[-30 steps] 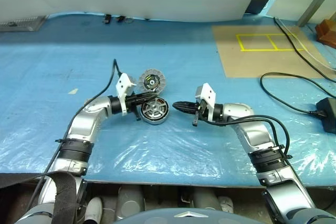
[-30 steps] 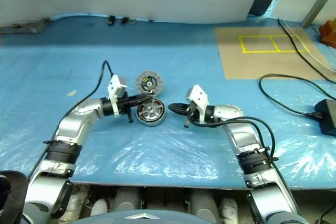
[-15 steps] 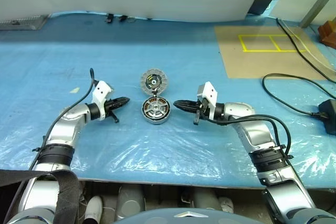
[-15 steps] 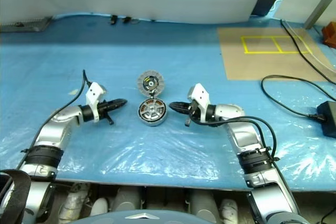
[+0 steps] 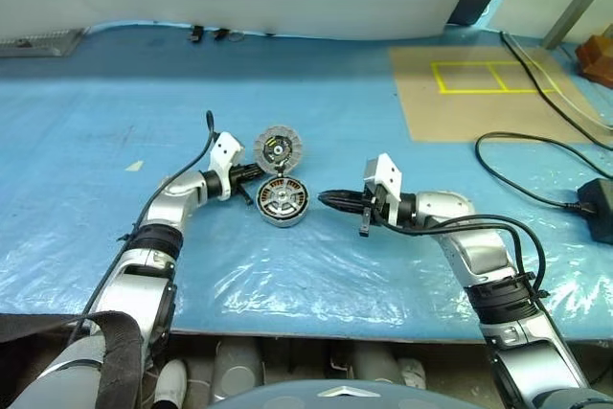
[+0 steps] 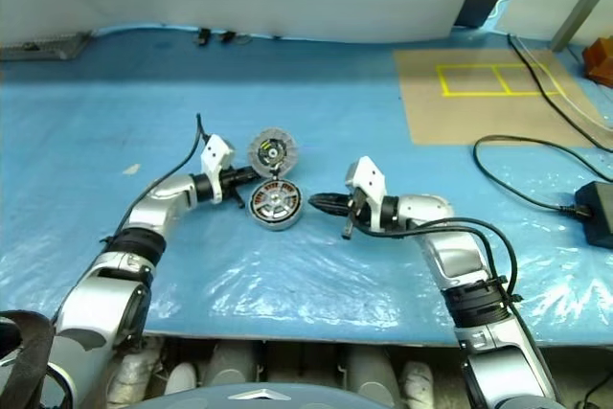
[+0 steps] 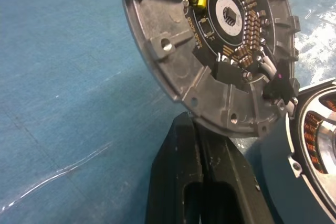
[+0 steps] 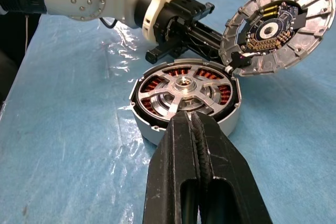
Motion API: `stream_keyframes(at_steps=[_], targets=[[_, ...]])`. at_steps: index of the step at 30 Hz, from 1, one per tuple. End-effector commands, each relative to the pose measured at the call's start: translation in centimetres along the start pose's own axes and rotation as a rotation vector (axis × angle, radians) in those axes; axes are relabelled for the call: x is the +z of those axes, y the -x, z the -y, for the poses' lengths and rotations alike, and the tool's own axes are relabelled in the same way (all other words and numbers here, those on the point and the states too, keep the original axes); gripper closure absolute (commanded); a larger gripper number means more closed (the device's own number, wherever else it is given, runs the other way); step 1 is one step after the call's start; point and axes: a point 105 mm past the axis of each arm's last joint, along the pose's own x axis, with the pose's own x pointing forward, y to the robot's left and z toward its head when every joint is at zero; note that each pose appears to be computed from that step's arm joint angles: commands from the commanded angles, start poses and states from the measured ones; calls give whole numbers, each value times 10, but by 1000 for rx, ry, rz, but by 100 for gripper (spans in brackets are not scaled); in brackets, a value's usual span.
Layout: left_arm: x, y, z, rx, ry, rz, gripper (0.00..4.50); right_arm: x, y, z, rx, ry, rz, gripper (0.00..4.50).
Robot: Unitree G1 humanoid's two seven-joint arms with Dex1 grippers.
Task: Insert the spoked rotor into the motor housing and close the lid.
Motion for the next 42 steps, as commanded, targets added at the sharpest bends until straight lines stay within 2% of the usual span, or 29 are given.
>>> stream_keyframes(at_steps=[1,6,12,27,33,42], targets=[[9,-2,1,-37,16,53,446,13,3,-4,3,25,39,450],[22,-11,3,-72,46,113,446,13,3,-5,-2,17,35,450],[52,-17,2,-117,106,238,446,12,3,-8,-7,7,34,450],[75,-21,16,-285,80,228,446,16,17,5,-75,-21,48,450],[70,-20,14,-251,18,206,446,11,17,12,-109,-24,21,450],[61,5,17,-259,-65,240,446,-7,17,27,-181,-40,-52,450]])
